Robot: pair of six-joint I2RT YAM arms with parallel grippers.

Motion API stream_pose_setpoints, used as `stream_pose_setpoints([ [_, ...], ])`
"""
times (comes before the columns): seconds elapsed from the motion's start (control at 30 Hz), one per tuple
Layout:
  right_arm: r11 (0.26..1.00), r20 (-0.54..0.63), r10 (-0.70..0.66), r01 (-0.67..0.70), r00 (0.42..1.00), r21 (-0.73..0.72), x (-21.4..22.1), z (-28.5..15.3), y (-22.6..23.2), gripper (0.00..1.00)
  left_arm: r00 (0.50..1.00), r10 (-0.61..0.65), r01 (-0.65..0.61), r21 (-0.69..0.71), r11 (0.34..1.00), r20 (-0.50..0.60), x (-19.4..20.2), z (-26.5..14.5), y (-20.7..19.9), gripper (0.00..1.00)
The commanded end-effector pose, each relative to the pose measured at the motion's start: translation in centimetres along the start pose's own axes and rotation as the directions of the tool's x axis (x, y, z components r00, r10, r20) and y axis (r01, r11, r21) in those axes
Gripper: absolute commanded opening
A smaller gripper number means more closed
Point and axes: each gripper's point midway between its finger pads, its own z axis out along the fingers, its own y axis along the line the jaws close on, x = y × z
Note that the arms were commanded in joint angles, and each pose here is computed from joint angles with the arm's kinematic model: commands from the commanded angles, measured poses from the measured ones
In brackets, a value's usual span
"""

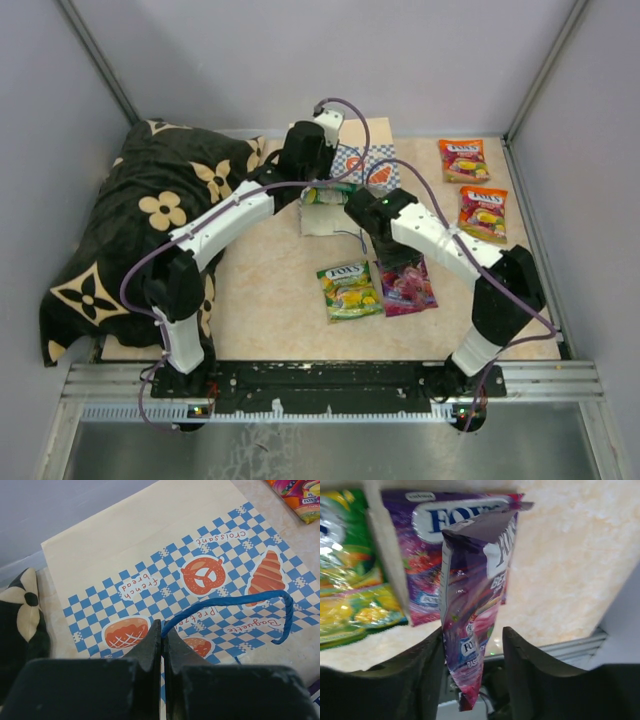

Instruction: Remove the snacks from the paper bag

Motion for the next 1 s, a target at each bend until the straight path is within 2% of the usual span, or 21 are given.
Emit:
stream_pose_setpoints([
  [0.0,0.969,0.189,0.060,-0.011,0.980,-0.246,-4.7,-2.9,3.4,0.66,0.999,0.008,-0.005,-0.051,0.999,0.054,-3.0,-1.8,1.8,0.00],
  [0.03,0.951,0.238,0.090,-0.012,0.967,-0.310,-5.9,-4.3,4.0,0.80,0.998,0.002,0.001,-0.067,0.998,0.056,-3.1,-1.9,2.3,0.00],
  [0.1,0.879,0.335,0.168,0.014,0.927,-0.477,-8.3,-8.4,5.4,0.94,0.998,-0.004,0.010,-0.087,0.996,0.063,-3.4,-2.1,2.9,0.00],
  [0.13,0.823,0.380,0.231,0.029,0.896,-0.568,-9.5,-10.6,6.1,0.97,0.998,-0.007,0.013,-0.091,0.996,0.066,-3.6,-2.2,3.2,0.00],
  [0.17,0.740,0.443,0.332,0.061,0.833,-0.669,-11.5,-13.7,6.8,0.98,0.997,-0.009,0.016,-0.092,0.996,0.071,-3.8,-2.4,3.3,0.00],
  [0.23,0.560,0.433,0.524,0.086,0.733,-0.824,-13.0,-17.4,7.8,0.96,0.997,-0.016,0.023,-0.091,0.996,0.074,-4.2,-2.6,3.7,0.00],
  [0.27,0.466,0.370,0.605,0.063,0.705,-0.883,-12.7,-17.0,8.7,0.92,0.997,-0.021,0.027,-0.085,0.996,0.073,-4.3,-2.7,3.8,0.00],
  [0.33,0.214,0.164,0.760,-0.005,0.629,-0.977,-12.8,-17.0,9.5,0.84,0.997,-0.034,0.039,-0.069,0.997,0.070,-4.5,-2.9,4.0,0.00],
  [0.4,-0.027,-0.066,0.837,-0.078,0.543,-0.997,-12.7,-15.4,10.6,0.82,0.996,-0.040,0.044,-0.047,0.998,0.074,-4.7,-3.1,3.8,0.00],
  [0.43,-0.110,-0.135,0.859,-0.080,0.494,-0.991,-13.0,-15.0,11.0,0.81,0.996,-0.043,0.046,-0.040,0.998,0.078,-4.8,-3.2,3.8,0.00],
  [0.5,-0.180,-0.202,0.887,-0.093,0.415,-0.979,-14.1,-14.2,11.6,0.77,0.996,-0.049,0.050,-0.013,0.999,0.076,-4.9,-3.4,3.3,0.00],
  [0.6,-0.192,-0.213,0.923,-0.097,0.321,-0.977,-16.4,-13.5,12.5,0.76,0.996,-0.056,0.054,0.039,0.998,0.063,-4.9,-3.7,2.5,0.00],
  [0.67,-0.237,-0.261,0.929,-0.121,0.261,-0.964,-17.9,-12.7,13.1,0.76,0.998,-0.053,0.051,0.067,0.996,0.036,-4.5,-3.9,1.9,0.00],
  [0.77,-0.318,-0.356,0.916,-0.207,0.186,-0.925,-19.8,-8.8,14.7,0.76,0.998,-0.058,0.056,0.073,0.996,0.028,-4.6,-4.3,1.9,0.00],
  [0.97,-0.444,-0.497,0.855,-0.288,0.145,-0.848,-22.8,-2.4,15.8,0.74,0.994,-0.103,0.099,0.116,0.988,0.024,-4.8,-4.6,0.9,0.00],
])
